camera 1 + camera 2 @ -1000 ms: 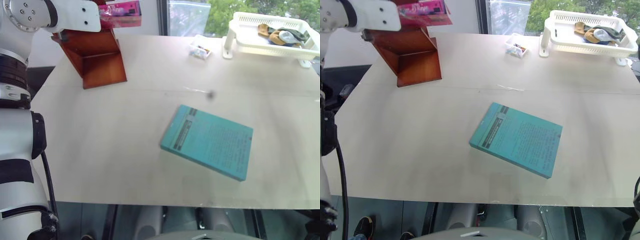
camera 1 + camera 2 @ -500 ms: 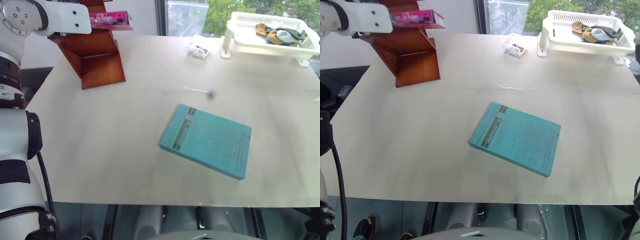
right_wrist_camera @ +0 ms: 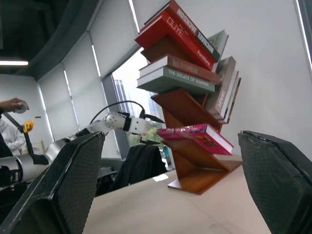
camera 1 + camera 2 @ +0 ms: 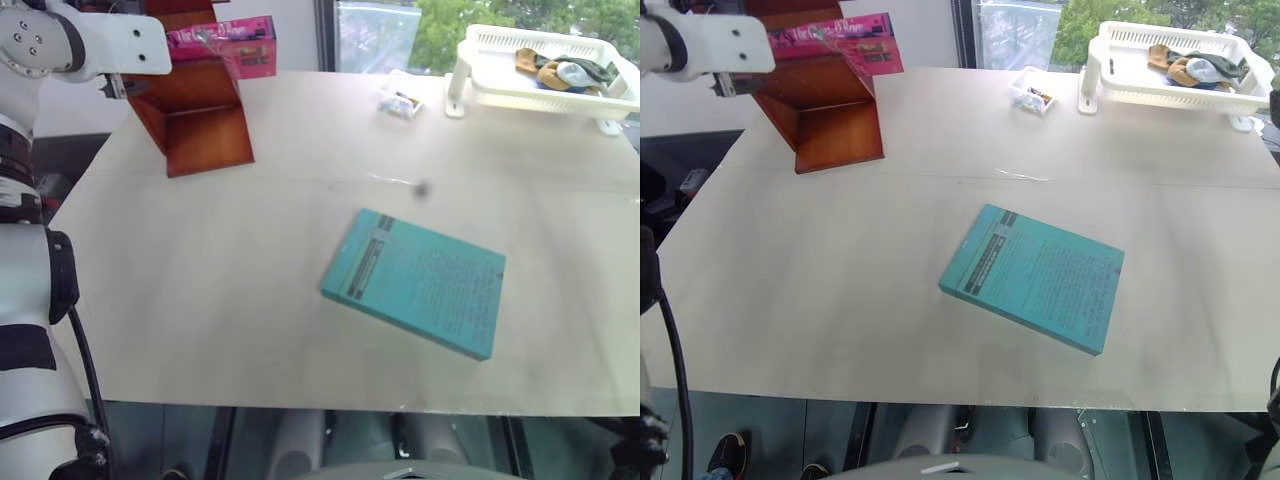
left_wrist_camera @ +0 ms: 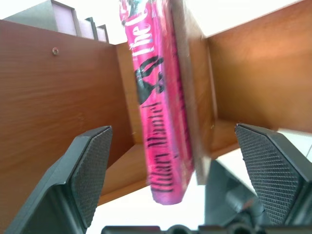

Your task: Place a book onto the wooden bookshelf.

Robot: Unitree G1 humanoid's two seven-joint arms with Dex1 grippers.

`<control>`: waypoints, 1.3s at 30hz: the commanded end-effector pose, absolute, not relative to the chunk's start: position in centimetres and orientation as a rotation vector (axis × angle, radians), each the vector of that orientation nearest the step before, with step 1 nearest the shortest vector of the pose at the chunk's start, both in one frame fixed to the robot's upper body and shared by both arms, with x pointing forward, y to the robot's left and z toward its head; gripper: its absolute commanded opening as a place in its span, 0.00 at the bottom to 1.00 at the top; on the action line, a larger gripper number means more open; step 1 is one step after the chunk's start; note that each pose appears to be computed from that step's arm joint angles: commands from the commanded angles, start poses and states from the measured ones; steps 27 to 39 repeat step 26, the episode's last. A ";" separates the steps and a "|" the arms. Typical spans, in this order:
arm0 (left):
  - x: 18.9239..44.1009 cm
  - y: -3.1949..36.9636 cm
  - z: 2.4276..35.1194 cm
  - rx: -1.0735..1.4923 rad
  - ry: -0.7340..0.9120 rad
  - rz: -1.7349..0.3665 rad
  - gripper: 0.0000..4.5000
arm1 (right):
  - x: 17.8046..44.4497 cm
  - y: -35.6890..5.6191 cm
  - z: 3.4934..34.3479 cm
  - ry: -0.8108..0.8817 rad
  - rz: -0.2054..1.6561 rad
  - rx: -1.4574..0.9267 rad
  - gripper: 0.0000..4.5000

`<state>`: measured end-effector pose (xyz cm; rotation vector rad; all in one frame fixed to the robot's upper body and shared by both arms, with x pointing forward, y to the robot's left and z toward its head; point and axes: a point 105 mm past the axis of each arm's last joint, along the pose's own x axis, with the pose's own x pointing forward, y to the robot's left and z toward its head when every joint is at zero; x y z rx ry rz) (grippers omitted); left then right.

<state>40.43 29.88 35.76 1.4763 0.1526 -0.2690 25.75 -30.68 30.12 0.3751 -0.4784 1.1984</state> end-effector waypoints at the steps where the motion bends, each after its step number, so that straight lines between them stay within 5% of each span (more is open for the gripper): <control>1: 38.6 28.3 35.2 1.191 0.034 -0.392 0.98 | 23.8 -31.6 31.0 -0.502 1.170 0.316 1.00; 7: 35.1 23.7 28.1 0.636 -0.034 -0.691 0.98 | 23.1 -32.8 26.5 -0.261 1.024 0.256 1.00; 12: 33.3 24.0 21.9 0.317 0.030 -0.709 0.98 | 22.5 -33.9 21.4 -0.020 0.902 0.148 1.00; 18: 28.3 24.1 12.7 0.224 0.305 -0.788 0.98 | 20.7 -35.6 15.2 0.270 0.771 -0.023 1.00; 26: 27.4 24.9 10.0 0.198 0.365 -0.725 0.98 | 19.3 -37.4 12.3 0.421 0.637 -0.167 1.00; 39: 27.4 24.9 10.0 0.198 0.365 -0.725 0.98 | 19.3 -37.4 12.3 0.421 0.637 -0.167 1.00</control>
